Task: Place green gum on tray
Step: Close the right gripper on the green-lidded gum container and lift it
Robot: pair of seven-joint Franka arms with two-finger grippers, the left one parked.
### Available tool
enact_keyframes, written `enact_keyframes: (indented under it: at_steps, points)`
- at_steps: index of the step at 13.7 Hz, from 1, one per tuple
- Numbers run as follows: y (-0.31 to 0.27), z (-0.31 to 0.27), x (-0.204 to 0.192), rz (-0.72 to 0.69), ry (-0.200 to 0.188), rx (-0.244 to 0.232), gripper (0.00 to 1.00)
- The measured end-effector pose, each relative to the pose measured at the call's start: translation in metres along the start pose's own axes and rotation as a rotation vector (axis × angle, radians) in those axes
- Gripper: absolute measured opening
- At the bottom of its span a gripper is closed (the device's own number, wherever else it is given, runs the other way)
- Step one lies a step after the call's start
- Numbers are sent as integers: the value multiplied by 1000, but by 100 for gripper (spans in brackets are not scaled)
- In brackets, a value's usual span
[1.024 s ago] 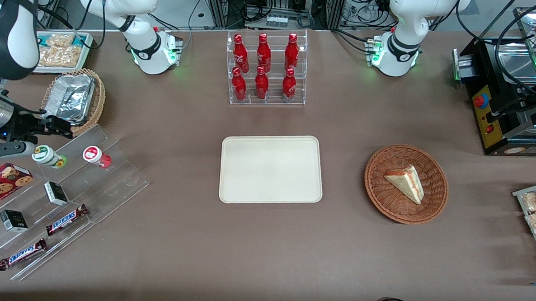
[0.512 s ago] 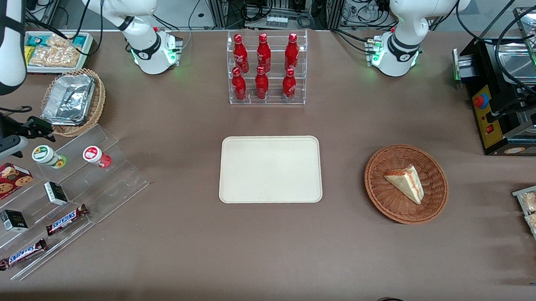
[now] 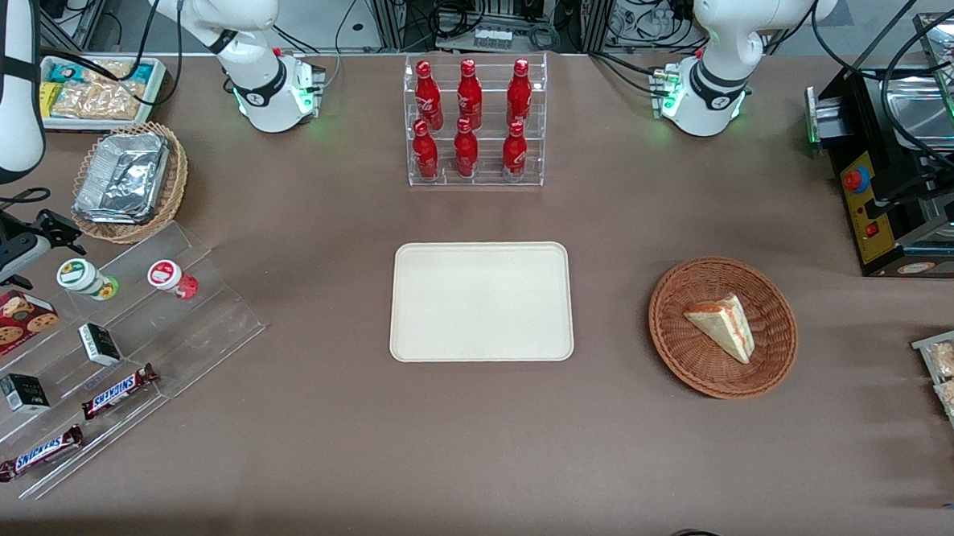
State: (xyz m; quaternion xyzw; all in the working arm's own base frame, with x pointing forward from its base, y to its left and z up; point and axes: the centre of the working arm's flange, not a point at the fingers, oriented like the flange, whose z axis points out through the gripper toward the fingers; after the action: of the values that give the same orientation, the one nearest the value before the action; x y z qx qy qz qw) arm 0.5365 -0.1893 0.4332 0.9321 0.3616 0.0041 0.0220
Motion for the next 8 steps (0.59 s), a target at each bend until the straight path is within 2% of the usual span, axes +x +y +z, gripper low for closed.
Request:
enact_keyframes:
  at_steps: [8]
  points:
    - [8,41,-8,13,5,7,100]
